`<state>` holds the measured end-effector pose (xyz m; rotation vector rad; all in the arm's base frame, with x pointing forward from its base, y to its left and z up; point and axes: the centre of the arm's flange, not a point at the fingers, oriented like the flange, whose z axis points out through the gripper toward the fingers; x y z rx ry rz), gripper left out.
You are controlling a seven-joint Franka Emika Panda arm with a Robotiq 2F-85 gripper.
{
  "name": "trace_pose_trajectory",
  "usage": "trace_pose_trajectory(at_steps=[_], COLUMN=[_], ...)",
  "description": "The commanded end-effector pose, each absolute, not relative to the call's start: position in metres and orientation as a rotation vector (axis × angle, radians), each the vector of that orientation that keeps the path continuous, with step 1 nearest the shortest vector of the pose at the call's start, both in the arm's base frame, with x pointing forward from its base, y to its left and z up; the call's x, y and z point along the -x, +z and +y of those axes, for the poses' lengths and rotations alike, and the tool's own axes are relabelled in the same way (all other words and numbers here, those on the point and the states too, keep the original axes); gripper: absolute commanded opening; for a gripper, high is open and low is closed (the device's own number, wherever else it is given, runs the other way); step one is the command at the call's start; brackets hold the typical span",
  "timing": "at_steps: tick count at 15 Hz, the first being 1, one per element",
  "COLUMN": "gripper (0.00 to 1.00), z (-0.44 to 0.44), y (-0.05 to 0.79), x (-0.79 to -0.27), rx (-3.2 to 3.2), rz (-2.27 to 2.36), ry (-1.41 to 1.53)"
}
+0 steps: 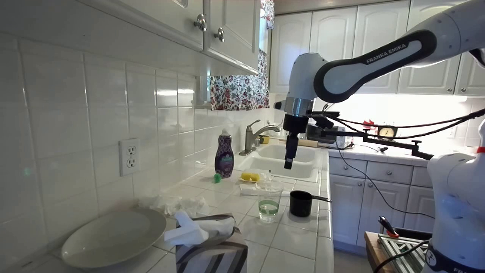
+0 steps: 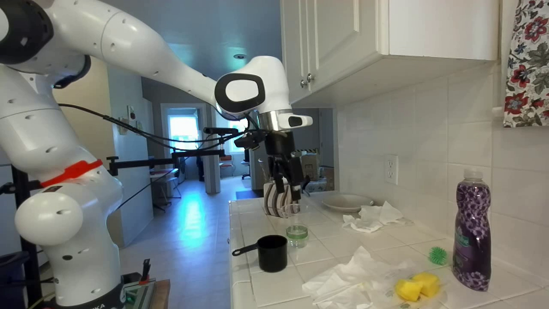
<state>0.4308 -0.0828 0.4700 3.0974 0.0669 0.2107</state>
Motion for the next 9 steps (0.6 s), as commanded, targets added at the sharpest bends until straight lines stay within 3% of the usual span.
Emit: trace_pose_trajectory(at_steps=[1,9], gripper=[1.00,1.00], z=[-0.082,-0.098], y=[0.471,0.462], x=[-0.431,-0.446], rx=[-3.097,-3.047], rz=[0.068,0.121], ry=[0.214,0.238])
